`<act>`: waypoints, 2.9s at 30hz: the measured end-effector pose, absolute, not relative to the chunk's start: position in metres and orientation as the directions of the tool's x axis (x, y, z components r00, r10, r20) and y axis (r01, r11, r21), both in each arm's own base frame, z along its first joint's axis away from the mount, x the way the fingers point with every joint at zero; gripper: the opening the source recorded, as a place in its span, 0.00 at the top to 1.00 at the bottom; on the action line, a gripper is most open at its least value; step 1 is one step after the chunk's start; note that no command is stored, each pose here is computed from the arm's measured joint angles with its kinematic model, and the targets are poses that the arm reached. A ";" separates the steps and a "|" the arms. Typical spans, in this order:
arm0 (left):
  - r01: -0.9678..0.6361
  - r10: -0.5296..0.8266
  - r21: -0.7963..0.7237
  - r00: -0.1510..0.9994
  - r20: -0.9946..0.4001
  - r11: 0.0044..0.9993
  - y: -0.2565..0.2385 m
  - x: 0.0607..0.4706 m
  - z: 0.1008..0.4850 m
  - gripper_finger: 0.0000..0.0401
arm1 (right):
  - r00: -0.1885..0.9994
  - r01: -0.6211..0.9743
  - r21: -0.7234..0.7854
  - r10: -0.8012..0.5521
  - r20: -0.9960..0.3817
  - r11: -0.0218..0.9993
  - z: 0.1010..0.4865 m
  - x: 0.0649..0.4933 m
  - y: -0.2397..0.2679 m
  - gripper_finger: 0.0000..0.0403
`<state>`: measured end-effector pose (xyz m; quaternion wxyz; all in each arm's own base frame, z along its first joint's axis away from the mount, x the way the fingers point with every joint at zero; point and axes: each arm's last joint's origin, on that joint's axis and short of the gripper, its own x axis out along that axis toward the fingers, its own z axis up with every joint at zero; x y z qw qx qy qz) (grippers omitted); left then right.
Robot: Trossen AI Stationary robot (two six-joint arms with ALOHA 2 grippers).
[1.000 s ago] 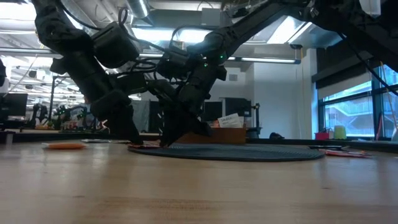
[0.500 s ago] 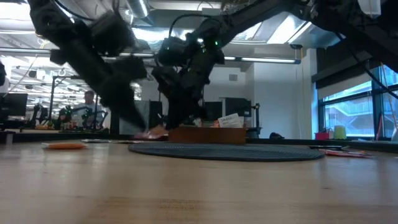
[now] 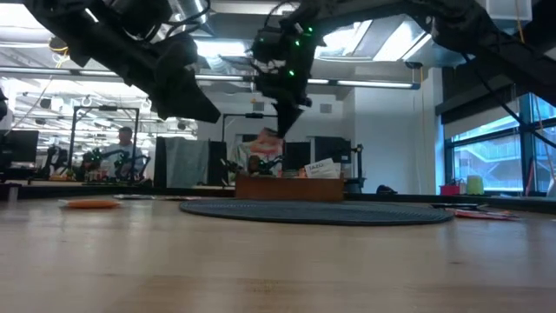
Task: Pick & Place Tea
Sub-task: Put the orange tea bag into the middle section of the wooden organizer, then put the white tea bag into the right section of the wooden organizer
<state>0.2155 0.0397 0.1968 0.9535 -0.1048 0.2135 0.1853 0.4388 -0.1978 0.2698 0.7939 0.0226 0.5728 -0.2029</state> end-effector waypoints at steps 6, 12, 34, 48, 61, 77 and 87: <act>-0.420 0.329 -0.115 0.829 -0.453 0.900 0.043 0.215 0.195 0.76 | 0.133 0.350 -0.307 -0.372 -0.919 0.885 0.265 0.412 -0.240 1.00; -0.454 0.369 -0.099 0.816 -0.445 0.885 0.045 0.215 0.196 0.76 | 0.159 0.337 -0.313 -0.382 -0.911 0.888 0.265 0.409 -0.254 0.99; -0.467 0.388 -0.067 0.798 -0.461 0.882 0.046 0.214 0.195 0.76 | 0.044 0.207 -0.353 -0.370 -0.928 0.912 0.205 0.417 -0.232 0.99; -0.467 0.388 -0.066 0.798 -0.461 0.882 0.046 0.214 0.195 0.76 | 0.101 0.205 -0.318 -0.343 -0.934 0.926 0.203 0.424 -0.229 0.99; -0.467 0.388 -0.067 0.798 -0.461 0.882 0.046 0.214 0.195 0.76 | 0.113 0.197 -0.296 -0.321 -0.940 0.935 0.203 0.424 -0.229 0.89; -0.469 0.377 -0.090 0.797 -0.473 0.879 0.046 0.205 0.200 0.76 | 0.146 0.307 -0.229 -0.283 -0.948 0.924 0.242 0.422 -0.223 0.56; -0.441 0.158 -0.271 0.721 -0.674 0.856 0.018 0.174 0.195 0.76 | 0.563 0.063 0.237 0.162 -0.811 0.970 0.267 0.467 -0.168 0.57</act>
